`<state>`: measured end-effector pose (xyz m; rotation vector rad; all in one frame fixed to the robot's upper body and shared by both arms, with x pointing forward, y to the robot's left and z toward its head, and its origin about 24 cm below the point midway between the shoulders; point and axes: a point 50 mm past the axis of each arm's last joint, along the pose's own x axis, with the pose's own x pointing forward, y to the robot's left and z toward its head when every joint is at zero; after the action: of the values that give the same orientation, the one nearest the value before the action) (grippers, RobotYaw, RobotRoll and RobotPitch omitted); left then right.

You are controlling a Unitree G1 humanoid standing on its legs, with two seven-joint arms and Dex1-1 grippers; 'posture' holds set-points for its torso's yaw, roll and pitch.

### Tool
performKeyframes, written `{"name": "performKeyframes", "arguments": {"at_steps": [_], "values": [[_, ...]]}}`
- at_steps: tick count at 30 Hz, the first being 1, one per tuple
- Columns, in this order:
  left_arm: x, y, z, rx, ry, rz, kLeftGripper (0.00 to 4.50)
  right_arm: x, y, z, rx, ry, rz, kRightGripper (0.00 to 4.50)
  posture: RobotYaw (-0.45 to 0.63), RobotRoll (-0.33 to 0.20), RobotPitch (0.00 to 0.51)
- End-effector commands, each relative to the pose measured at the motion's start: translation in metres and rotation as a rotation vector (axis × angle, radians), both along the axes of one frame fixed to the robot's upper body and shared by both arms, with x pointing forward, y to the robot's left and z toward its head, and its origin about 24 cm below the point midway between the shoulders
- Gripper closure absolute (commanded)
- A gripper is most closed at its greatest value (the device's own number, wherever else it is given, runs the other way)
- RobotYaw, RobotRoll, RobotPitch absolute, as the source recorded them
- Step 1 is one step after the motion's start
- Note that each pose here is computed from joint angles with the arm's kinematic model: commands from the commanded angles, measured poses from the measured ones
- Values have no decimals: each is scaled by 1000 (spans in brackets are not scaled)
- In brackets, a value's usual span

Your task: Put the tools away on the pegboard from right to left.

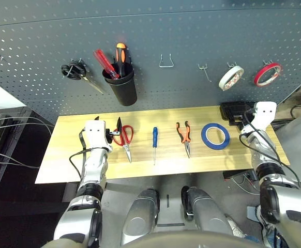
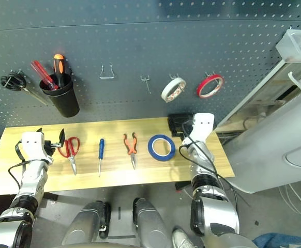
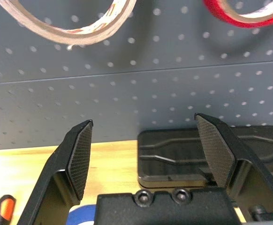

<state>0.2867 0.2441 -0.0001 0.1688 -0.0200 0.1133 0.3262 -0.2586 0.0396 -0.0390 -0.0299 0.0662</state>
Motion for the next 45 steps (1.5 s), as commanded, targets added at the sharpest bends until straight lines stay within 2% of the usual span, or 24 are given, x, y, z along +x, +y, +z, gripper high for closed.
{"name": "performKeyframes", "arguments": {"at_steps": [1,9,19,26,32,45], "values": [[-4,-3,-7,1,18,-7,26,-7,-4,-7,-20,27,6,15,-6,0,157],[-14,-12,-5,19,-26,-88,26,-7,-8,-2,-34,48,69,15,4,0,187],[-26,-33,-14,71,94,-311,26,-8,0,-21,-31,321,141,15,37,0,220],[-26,-56,-9,140,110,-473,26,-2,3,-26,-63,473,75,15,42,0,236],[-27,-68,-5,123,98,-487,26,-3,8,-29,-95,548,107,15,43,0,272],[-45,-69,-4,135,97,-506,26,-17,10,-49,-86,669,67,15,74,0,330]]}}
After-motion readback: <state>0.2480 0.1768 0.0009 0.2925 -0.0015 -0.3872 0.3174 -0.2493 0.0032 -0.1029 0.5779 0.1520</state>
